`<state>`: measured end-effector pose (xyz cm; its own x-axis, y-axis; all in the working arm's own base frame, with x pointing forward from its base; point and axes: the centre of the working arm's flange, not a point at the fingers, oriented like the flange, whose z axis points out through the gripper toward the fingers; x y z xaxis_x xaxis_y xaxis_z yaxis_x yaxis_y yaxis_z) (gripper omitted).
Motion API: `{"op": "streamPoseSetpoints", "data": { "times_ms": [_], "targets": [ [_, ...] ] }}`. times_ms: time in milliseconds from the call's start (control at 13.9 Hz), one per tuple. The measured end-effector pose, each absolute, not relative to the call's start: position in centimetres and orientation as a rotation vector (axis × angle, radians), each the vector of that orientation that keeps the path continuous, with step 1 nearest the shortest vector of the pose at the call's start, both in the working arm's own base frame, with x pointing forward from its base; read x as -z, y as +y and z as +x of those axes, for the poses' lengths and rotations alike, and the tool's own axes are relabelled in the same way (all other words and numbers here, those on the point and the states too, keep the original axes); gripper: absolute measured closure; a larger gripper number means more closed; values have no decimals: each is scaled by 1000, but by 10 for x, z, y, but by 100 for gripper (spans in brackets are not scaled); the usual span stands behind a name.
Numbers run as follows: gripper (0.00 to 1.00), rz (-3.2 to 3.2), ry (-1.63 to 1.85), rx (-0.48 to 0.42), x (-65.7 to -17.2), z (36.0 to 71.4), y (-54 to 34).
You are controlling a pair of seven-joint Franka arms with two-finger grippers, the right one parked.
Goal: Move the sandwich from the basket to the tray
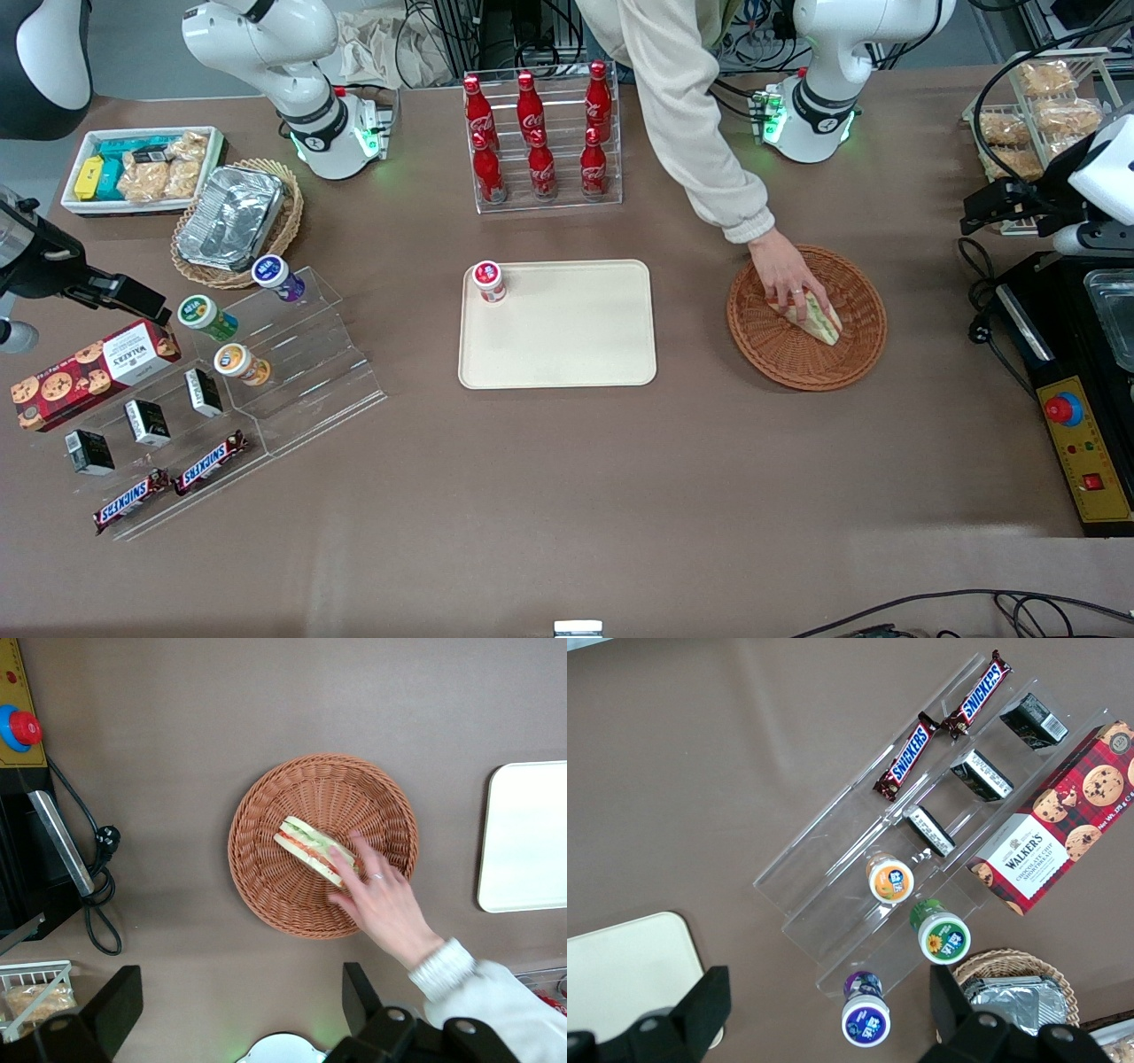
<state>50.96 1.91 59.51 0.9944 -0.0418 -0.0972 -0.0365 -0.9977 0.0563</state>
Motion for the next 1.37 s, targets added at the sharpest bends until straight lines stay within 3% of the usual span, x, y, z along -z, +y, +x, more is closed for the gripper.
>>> {"op": "streamPoseSetpoints", "data": {
  "times_ms": [288, 577, 865, 1369],
  "targets": [
    [0, 3081, -58, 160, -595, 509, 19],
    [0, 3057, -56, 224, -580, 496, 23],
    [0, 2929, 62, 101, -515, 470, 29],
    [0, 2911, 428, 128, -429, 448, 6]
  ]
}}
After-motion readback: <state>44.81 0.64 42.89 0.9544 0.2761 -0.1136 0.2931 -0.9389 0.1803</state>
